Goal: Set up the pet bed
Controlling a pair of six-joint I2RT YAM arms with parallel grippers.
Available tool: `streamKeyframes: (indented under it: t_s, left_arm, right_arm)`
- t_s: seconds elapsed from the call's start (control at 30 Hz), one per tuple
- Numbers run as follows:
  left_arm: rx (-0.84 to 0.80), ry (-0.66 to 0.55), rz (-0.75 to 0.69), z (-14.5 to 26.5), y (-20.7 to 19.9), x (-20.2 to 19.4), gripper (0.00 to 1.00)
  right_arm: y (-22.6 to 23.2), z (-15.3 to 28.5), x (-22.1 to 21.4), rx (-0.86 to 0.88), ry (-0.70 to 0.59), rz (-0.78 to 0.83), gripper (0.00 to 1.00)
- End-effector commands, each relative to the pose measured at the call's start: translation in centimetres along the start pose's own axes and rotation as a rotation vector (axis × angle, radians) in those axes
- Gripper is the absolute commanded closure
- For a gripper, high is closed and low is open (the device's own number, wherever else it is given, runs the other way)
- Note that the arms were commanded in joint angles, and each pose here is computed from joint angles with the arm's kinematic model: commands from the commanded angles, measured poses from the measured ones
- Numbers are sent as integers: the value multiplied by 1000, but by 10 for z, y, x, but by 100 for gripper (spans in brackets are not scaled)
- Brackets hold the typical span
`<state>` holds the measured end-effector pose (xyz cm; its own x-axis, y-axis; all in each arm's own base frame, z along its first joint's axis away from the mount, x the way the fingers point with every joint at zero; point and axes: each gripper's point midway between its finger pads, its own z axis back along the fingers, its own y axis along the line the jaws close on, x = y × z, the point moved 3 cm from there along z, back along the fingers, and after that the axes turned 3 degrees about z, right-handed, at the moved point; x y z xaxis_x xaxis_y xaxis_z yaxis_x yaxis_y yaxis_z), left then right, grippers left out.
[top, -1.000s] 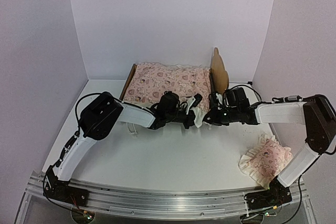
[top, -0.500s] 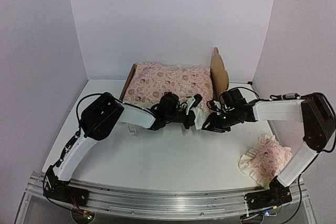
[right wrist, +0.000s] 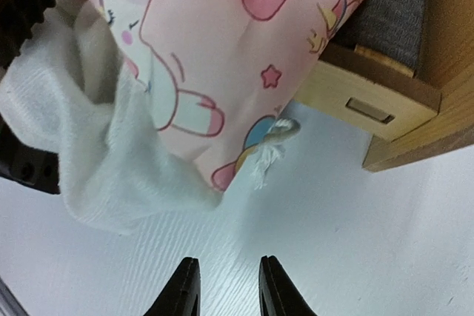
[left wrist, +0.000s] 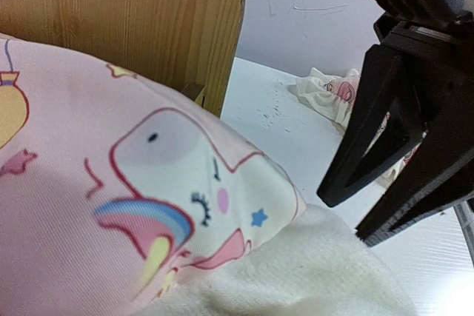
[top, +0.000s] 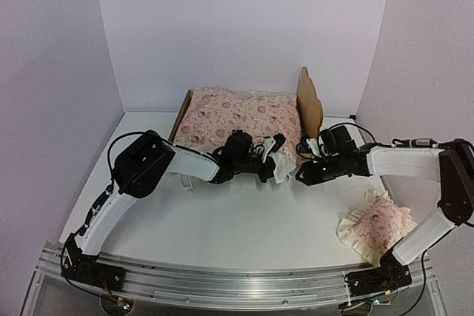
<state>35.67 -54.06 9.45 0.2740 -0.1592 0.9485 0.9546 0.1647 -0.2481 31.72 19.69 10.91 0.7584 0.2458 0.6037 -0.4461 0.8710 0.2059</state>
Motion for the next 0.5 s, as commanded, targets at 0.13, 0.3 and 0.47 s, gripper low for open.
streamKeyframes:
  t_s: [0.13, 0.3, 0.47]
  left_arm:
    - [99, -56, -42, 11, 32, 17, 100]
    - [99, -64, -46, 11, 32, 20, 100]
    - [99, -69, -45, 11, 32, 21, 100]
  right_arm:
    - [-15, -24, 33, -77, -317, 172, 71]
    - [-15, -40, 36, -78, -326, 249, 71]
    - [-18, -49, 45, -91, -352, 254, 71]
